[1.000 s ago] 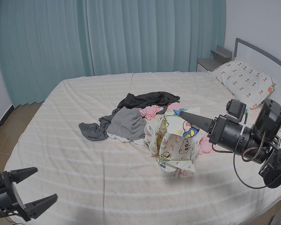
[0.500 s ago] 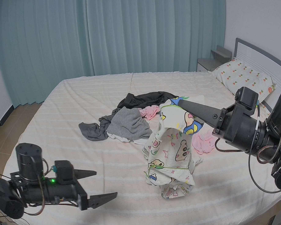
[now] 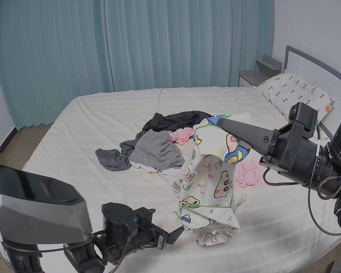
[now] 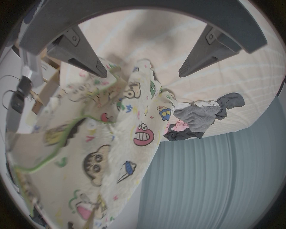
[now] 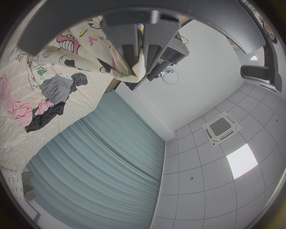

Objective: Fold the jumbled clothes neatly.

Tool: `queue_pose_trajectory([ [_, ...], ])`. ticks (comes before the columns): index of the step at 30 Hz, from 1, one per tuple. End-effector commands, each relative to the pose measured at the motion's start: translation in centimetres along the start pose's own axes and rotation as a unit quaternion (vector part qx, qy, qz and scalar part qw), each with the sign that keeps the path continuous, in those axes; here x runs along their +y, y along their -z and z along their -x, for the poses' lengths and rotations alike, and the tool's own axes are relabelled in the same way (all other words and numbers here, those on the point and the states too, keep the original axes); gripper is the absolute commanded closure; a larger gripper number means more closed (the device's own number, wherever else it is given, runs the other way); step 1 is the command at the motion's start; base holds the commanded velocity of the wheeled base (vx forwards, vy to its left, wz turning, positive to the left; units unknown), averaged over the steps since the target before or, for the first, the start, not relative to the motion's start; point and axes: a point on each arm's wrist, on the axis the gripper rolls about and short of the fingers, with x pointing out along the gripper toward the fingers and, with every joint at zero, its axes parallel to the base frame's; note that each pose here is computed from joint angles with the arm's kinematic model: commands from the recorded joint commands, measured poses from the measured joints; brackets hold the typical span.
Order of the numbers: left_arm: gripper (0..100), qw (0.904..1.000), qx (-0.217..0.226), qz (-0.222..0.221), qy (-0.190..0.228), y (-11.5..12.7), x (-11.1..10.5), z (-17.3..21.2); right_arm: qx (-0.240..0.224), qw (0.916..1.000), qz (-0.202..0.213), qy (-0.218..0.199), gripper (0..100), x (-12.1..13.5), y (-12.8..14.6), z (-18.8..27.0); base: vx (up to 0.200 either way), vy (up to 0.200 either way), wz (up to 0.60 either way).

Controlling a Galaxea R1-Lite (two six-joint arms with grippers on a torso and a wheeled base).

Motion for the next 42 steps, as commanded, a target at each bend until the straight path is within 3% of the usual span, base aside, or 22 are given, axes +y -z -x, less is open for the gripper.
queue_pose_trajectory([
  [1, 0, 0.9991, -0.017, 0.029, -0.025, 2.3, -1.4, -4.5, 0.004, 1.0, -0.003, 0.007, 100, -0.3, 0.2, 0.3, 0.0, 0.0, 0.0],
  [7, 0, 0.993, -0.08, 0.045, -0.075, 1.0, -1.5, -7.2, 0.005, 0.9999, -0.004, 0.009, 100, -0.3, 0.3, 0.5, 0.0, 0.0, 0.0],
  [13, 0, 0.9901, -0.093, 0.048, -0.094, 0.7, -1.1, -7.4, 0.006, 0.9999, -0.004, 0.011, 100, -0.4, 0.4, 0.7, 0.0, 0.0, 0.0],
  [16, 0, 0.9898, -0.086, 0.049, -0.102, 1.3, -0.5, -7.7, 0.005, 0.9999, -0.003, 0.01, 100, -0.3, 0.3, 0.8, 0.0, 0.0, 0.0],
  [22, 0, 0.9924, -0.042, 0.047, -0.106, 4.7, -0.1, -8.5, -0.001, 1.0, -0.002, 0.008, 100, -0.1, 0.1, 1.0, 0.0, 0.0, 0.0],
  [26, 0, 0.9928, -0.034, 0.068, -0.093, 5.8, -0.2, -9.1, -0.003, 0.9999, -0.001, 0.014, 100, -0.4, -0.1, 1.1, 0.0, 0.0, 0.0],
  [27, 100, 0.9928, -0.034, 0.068, -0.093, 5.8, -0.2, -9.1, -0.003, 0.9999, -0.001, 0.014, 100, -0.4, -0.1, 1.1, 0.0, 0.0, 0.0],
  [35, 100, 0.9914, -0.034, 0.089, -0.09, 5.8, -0.3, -9.0, -0.017, 0.9991, -0.013, 0.037, 100, -1.3, -0.7, 1.6, 0.0, 0.0, 0.0],
  [40, 100, 0.9915, -0.009, 0.085, -0.098, 6.5, -0.1, -7.7, -0.025, 0.9974, -0.019, 0.065, 100, -2.5, -0.8, 2.5, 0.0, 0.0, 0.0],
  [42, 100, 0.9907, -0.005, 0.089, -0.103, 5.7, 0.2, -6.3, -0.033, 0.9951, -0.018, 0.091, 100, -3.5, -1.1, 3.3, 0.0, 0.0, 0.0],
])
